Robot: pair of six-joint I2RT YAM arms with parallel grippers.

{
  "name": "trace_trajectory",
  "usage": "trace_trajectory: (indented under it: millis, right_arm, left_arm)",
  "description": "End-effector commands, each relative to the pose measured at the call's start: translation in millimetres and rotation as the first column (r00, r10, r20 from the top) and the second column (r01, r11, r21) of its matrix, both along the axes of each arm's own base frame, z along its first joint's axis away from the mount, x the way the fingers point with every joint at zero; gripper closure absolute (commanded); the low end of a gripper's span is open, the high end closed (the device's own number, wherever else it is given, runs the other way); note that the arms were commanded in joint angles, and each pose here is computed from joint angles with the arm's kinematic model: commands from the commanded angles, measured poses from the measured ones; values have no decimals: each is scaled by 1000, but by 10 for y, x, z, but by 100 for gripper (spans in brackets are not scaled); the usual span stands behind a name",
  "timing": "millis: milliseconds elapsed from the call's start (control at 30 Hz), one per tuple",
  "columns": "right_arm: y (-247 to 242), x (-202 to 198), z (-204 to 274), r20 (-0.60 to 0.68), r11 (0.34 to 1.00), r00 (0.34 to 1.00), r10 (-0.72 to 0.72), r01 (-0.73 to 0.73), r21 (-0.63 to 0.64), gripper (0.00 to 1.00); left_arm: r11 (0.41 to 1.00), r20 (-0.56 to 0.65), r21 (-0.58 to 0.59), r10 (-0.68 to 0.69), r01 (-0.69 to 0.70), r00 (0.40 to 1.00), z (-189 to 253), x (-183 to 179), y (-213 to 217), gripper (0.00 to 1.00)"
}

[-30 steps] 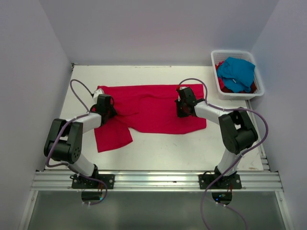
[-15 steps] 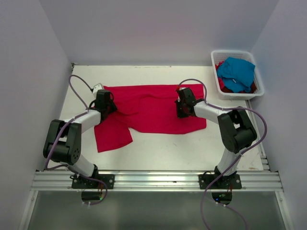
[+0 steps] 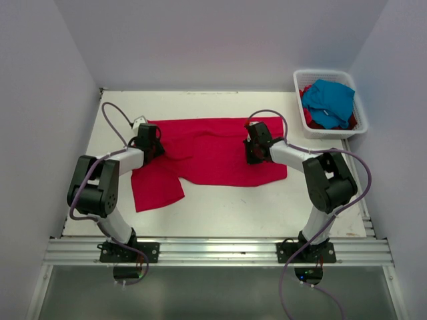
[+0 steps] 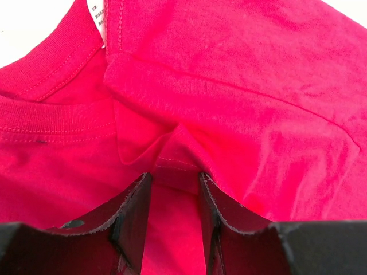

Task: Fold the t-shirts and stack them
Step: Fold the flattened tshirt in 1/3 of the way

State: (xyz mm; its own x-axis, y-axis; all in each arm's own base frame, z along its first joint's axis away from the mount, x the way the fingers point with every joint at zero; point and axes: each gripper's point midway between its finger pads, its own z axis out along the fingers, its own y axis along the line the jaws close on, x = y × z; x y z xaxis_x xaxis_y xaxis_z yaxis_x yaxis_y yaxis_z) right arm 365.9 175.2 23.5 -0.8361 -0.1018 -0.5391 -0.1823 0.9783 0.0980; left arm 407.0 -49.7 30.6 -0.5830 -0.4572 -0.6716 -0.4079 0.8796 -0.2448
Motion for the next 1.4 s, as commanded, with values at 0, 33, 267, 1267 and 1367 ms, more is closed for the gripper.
trace_trajectory:
  millis: [0, 33, 267, 1267, 1367]
  right_arm:
    - [51, 59, 80, 23, 1000, 1000, 17, -17, 3, 100]
    - [50, 57, 69, 20, 1000, 1000, 15, -15, 3, 100]
    - [54, 51, 69, 20, 1000, 1000, 17, -17, 3, 100]
    - [41, 62, 61, 17, 1000, 1000, 16, -15, -2, 100]
    - [47, 60, 58, 15, 1000, 1000, 17, -17, -3, 100]
  left_arm:
    - [1000, 59, 21, 12, -13, 998, 141, 198, 38, 58]
    - [1000, 58, 24, 13, -14, 998, 136, 204, 47, 58]
    - [999, 43, 34, 23, -24, 999, 65, 230, 95, 57]
    - [1000, 97, -5, -14, 14, 995, 178, 323, 45, 77]
    - [1000, 99, -8, -14, 14, 995, 220, 299, 45, 80]
